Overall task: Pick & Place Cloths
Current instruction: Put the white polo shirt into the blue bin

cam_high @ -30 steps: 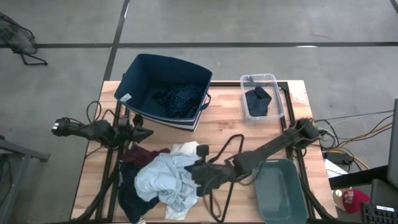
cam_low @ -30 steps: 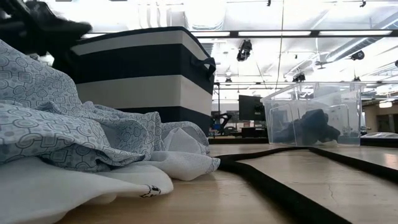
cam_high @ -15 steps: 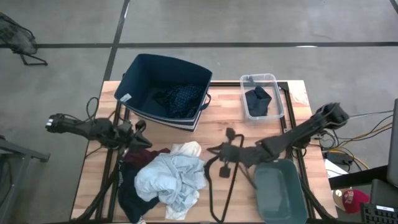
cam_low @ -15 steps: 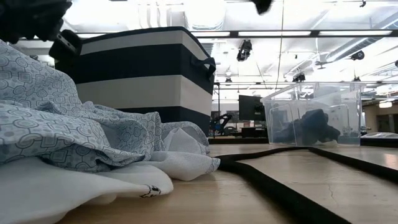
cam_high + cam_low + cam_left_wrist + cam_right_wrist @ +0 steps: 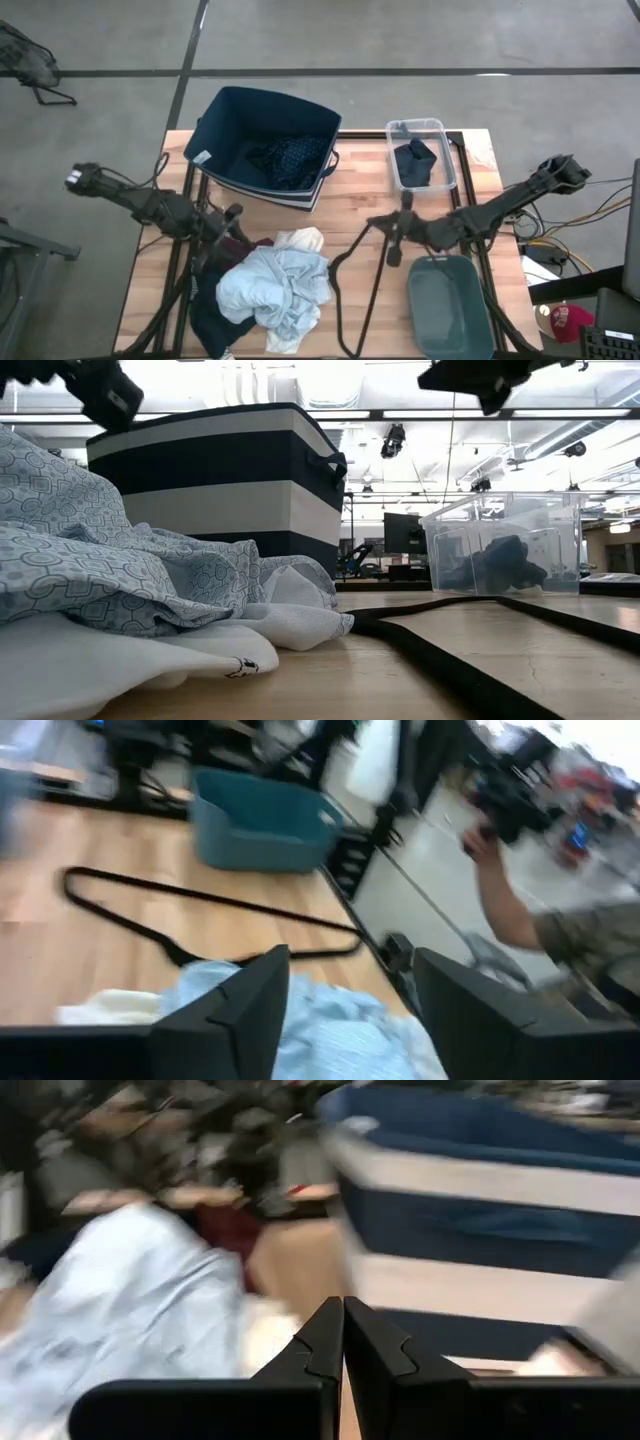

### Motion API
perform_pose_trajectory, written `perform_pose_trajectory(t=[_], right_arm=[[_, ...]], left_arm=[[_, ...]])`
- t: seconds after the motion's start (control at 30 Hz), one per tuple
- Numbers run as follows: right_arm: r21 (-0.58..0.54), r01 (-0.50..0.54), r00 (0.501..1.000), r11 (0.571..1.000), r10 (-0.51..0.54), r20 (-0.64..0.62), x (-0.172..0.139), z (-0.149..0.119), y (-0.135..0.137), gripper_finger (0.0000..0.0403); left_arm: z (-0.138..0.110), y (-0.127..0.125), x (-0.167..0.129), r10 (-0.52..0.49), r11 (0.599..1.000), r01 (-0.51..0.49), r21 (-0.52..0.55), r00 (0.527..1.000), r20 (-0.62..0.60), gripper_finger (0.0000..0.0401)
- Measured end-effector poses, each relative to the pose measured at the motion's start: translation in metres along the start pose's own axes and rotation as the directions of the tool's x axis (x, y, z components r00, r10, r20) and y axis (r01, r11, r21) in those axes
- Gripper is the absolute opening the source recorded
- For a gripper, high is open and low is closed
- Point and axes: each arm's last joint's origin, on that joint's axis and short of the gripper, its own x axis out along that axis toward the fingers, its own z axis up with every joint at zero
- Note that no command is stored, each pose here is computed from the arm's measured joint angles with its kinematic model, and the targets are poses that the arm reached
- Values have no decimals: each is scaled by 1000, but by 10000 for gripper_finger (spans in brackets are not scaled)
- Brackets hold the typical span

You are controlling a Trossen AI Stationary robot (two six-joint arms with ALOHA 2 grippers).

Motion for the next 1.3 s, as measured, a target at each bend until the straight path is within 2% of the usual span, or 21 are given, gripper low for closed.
perform_pose_trajectory(t=[0.07, 0.13, 0.23, 0.33, 0.5, 0.57, 0.7, 1.03, 1.3], right_arm=[[32, 50, 998, 998, -52, 40, -5, -2, -7, 8], [42, 35, 998, 999, -37, 58, -10, -4, -13, 8], [77, -35, 996, 996, 28, 84, -20, -6, -22, 8], [86, -44, 996, 995, 37, 87, -26, -15, -30, 8], [125, -16, 996, 992, 5, 84, -32, -28, -38, 8], [121, -6, 997, 993, -4, 76, -33, -34, -40, 8], [130, -9, 996, 991, -3, 86, -33, -43, -42, 8], [131, -3, 998, 991, -6, 66, -30, -52, -41, 9], [127, -2, 998, 992, -6, 63, -30, -53, -40, 9]], left_arm=[[2, -9, 6, -27, 999, 28, 21, 999, -29, 237], [3, -19, 11, -23, 999, 26, 46, 997, -72, 246], [-4, -32, 19, 50, 995, -34, 99, 985, -163, 255], [-14, -45, 29, 113, 983, -75, 169, 968, -226, 266], [-30, -71, 50, 79, 980, -15, 198, 944, -321, 289], [-35, -78, 59, 94, 979, -24, 203, 934, -344, 298], [-48, -79, 79, 207, 961, -113, 252, 899, -385, 312], [-74, -82, 120, 287, 936, -142, 322, 836, -467, 313], [-91, -70, 136, 319, 931, -157, 328, 787, -528, 312]])
